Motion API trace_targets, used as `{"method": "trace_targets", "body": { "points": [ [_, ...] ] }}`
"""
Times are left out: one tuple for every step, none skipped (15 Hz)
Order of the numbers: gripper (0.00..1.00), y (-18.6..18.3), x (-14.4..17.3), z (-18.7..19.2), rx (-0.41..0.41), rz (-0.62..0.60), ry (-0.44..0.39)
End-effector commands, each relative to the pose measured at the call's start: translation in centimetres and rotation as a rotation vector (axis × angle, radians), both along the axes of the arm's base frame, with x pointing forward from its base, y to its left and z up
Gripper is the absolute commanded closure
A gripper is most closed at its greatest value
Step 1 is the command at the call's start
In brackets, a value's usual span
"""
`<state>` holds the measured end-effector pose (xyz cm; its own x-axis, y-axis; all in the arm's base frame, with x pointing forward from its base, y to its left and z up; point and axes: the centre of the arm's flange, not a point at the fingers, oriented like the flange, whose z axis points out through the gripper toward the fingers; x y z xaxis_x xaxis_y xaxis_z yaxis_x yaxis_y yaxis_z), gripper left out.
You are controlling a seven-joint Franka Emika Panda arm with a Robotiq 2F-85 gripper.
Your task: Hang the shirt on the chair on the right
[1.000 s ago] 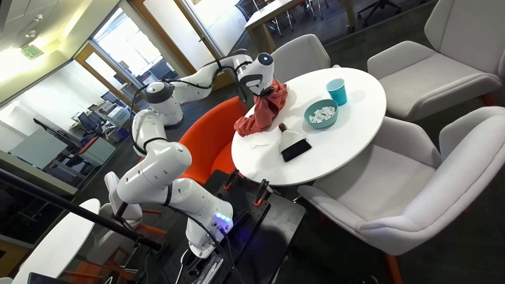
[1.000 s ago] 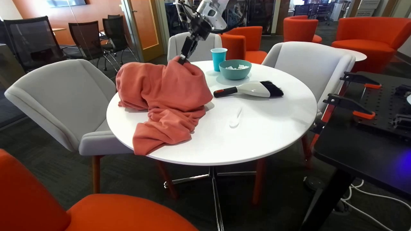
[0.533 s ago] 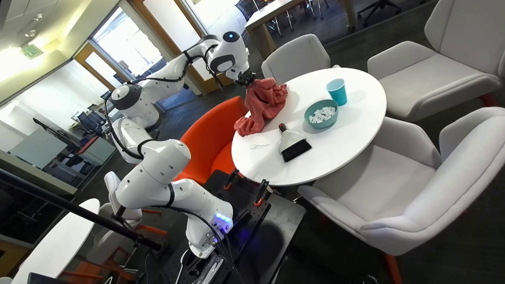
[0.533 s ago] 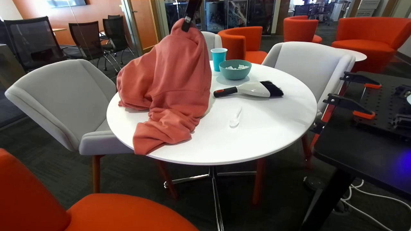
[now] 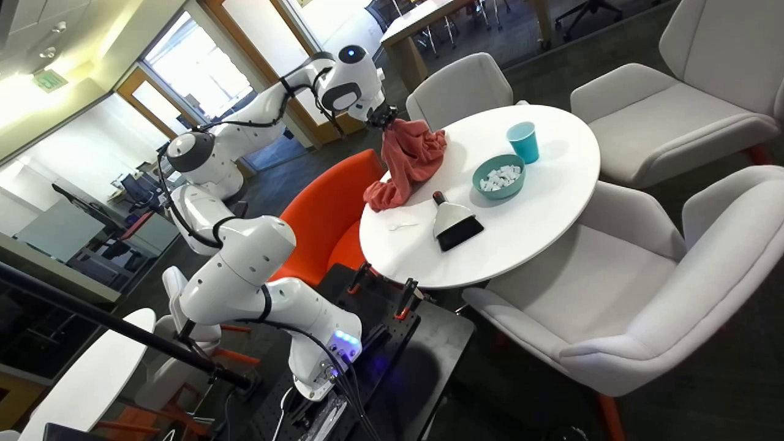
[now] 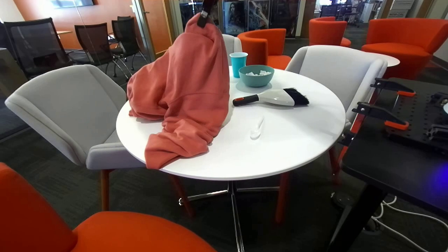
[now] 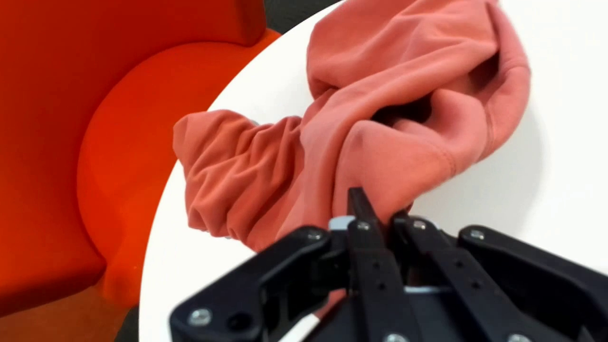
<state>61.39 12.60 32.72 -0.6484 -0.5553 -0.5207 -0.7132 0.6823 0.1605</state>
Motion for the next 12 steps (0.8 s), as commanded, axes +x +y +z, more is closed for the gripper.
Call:
{"method": "trace_targets", "body": {
  "points": [
    [0.98, -1.1, 0.0, 7.5, 0.018, -0.06, -0.128],
    [0.98, -1.5, -0.1, 9.4, 0.016, -0.072, -0.155],
    [0.98, -2.0, -0.4, 11.3, 0.02, -0.084, -0.176],
    [0.98, -2.4, -0.9, 13.0, 0.029, -0.089, -0.191],
    [0.98, -2.7, -1.4, 14.4, 0.033, -0.09, -0.208],
    [0.98, -3.1, -1.9, 15.9, 0.036, -0.089, -0.233],
    [0.98, -3.4, -2.4, 17.1, 0.04, -0.094, -0.253],
    [0.98, -3.9, -2.9, 18.5, 0.051, -0.1, -0.277],
    [0.98, -4.3, -3.2, 19.7, 0.054, -0.112, -0.296],
    [0.98, -4.9, -4.1, 20.8, 0.057, -0.127, -0.314],
    [0.98, -5.6, -4.9, 21.7, 0.053, -0.14, -0.323],
    [0.98, -6.2, -5.7, 22.5, 0.043, -0.158, -0.339]
  ]
}}
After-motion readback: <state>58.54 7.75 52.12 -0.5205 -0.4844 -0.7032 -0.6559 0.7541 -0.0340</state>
